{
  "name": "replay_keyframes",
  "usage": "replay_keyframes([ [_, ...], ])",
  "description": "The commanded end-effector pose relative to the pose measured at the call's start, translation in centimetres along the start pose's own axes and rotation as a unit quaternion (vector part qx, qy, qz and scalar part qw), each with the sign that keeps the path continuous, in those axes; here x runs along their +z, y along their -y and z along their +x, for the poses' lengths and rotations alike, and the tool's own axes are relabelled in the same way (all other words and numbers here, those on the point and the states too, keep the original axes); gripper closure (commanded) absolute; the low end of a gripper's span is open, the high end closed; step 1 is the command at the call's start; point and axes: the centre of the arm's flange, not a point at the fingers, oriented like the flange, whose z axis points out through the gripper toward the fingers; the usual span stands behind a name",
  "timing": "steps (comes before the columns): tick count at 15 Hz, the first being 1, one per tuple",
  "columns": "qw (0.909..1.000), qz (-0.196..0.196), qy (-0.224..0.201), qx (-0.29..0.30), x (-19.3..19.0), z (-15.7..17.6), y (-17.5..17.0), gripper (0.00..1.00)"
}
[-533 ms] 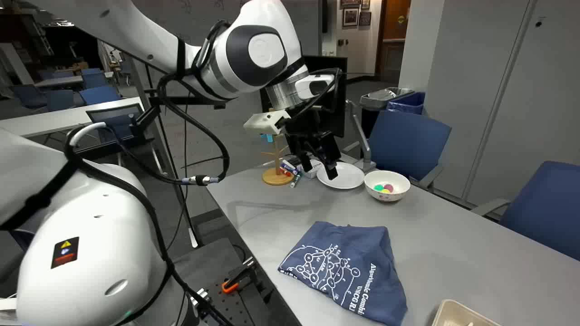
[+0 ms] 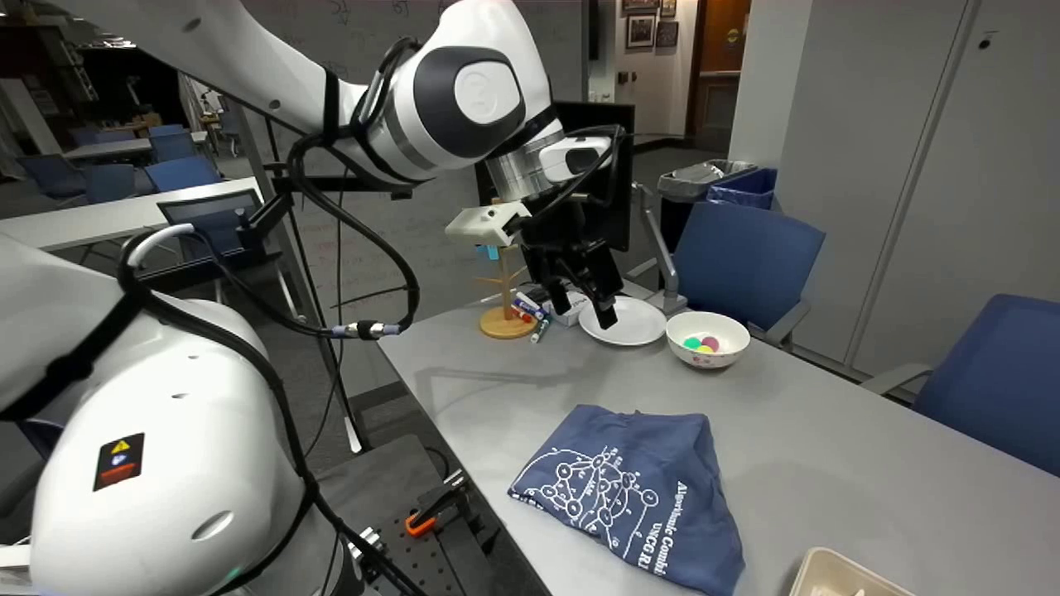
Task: Unfold the blue T Shirt on the table.
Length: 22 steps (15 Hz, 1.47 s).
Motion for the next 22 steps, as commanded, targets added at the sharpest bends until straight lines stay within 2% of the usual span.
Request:
replay_keyframes([
  [1,1.0000,0.000,0.000,0.000,0.00,0.00,0.00,0.00],
  [13,1.0000,0.002,0.001,0.000,0.01,0.00,-0.01,0.00],
  [21,0.9979,0.050,0.032,0.024,0.07,-0.23,0.52,0.00],
  [22,0.9975,0.045,0.043,0.033,0.01,-0.32,0.58,0.00],
])
